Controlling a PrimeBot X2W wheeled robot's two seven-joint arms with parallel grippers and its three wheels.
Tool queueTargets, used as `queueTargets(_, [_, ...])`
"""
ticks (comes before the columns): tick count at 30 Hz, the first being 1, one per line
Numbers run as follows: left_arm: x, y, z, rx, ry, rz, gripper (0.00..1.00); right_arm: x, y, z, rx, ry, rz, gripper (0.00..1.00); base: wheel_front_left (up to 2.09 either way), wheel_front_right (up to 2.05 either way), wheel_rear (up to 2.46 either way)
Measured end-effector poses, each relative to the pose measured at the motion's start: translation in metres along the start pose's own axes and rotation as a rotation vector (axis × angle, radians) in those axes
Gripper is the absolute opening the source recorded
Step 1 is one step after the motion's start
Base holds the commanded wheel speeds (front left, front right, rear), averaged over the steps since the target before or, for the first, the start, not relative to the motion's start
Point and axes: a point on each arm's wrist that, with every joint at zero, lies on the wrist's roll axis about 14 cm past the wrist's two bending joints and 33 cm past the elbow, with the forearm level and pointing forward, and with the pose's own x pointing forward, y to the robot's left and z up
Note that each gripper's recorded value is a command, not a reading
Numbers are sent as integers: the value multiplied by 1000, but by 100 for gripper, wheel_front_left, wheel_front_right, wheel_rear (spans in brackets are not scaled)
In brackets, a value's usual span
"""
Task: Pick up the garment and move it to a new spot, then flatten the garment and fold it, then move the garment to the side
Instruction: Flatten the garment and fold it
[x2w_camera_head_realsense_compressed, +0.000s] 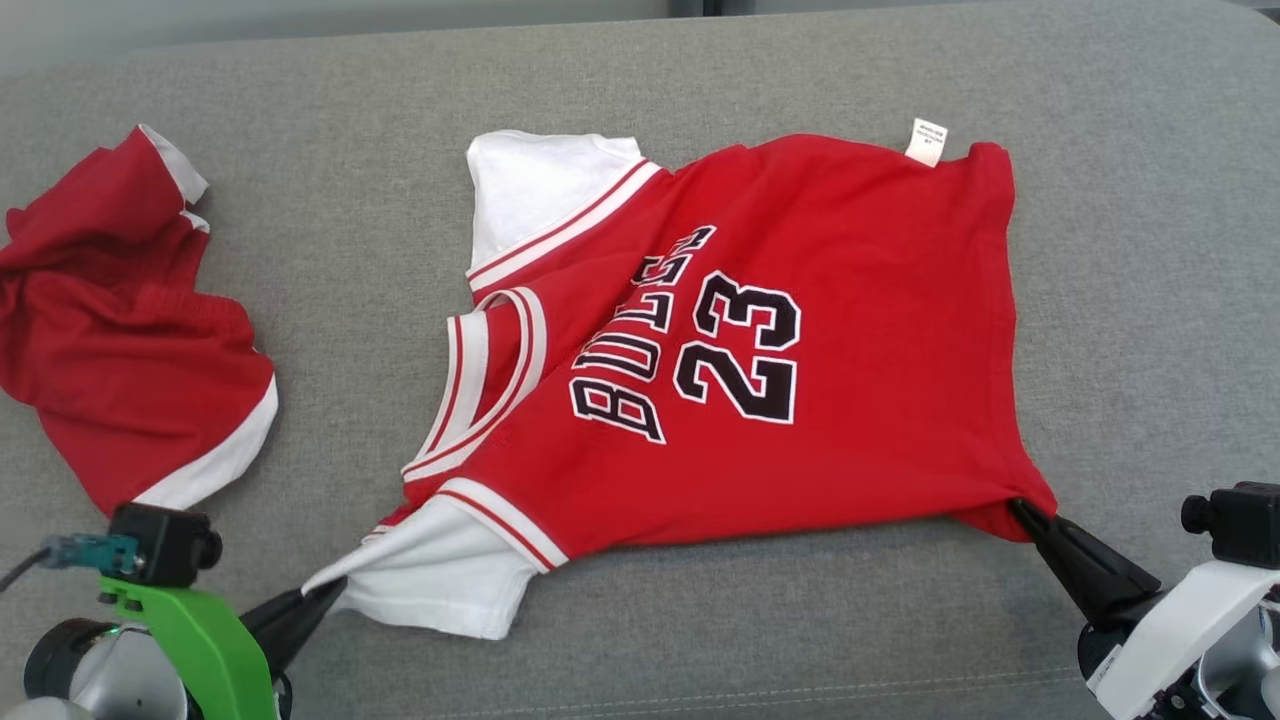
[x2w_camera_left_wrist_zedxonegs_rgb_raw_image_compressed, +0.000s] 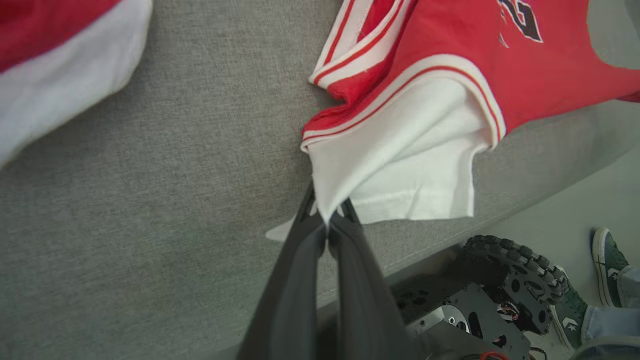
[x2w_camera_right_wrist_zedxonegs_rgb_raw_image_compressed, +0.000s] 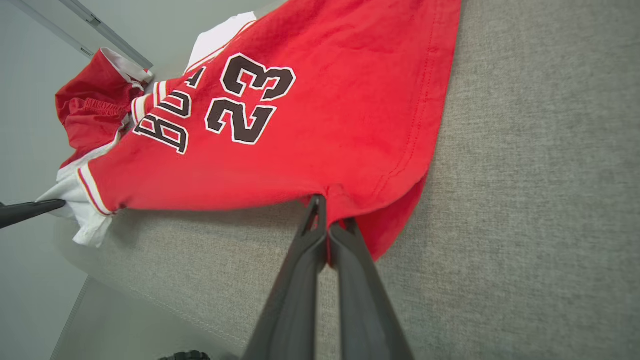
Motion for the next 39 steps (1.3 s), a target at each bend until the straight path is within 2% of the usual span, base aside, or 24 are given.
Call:
queueTargets(2, [0,-3,-8,41,25,-3,0,2,5,-1,-41,33,26,0,0,0,0])
queueTargets(6, [-1,2,5,133,-9,23,0,9,22,5,-59,41,90,0,0,0,0])
queueTargets(16, [16,-16,-12,84,110,-83,0,27,37,-11,-37,198,168,0,0,0,0])
queueTargets(21, [35,-16,21,121,125,-150,0,64,46,22,-68,185,245,0,0,0,0])
queueTargets(24, [52,-10,68,152,70,-161,0,93,49,57,-94,153,291,0,0,0,0])
queueTargets(26, [62,-7,113,161,-7,-164,0,114,53,98,-131,78,318,0,0,0,0])
queueTargets(28, [69,-5,170,199,-128,-147,0,133,61,155,-151,-65,341,0,0,0,0])
queueTargets(31, [63,-1,270,239,-393,-98,0,147,78,249,-92,-340,378,0,0,0,0])
queueTargets(33, [51,-5,327,284,-571,-72,0,141,80,303,-25,-562,380,0,0,0,0])
queueTargets(34, [42,-14,353,265,-678,-98,0,135,76,329,14,-675,361,0,0,0,0])
queueTargets(36, [26,-39,387,244,-832,-165,0,118,73,372,12,-860,315,0,0,0,0])
queueTargets(39, [18,-75,397,323,-881,-235,0,90,92,413,-145,-1006,300,0,0,0,0])
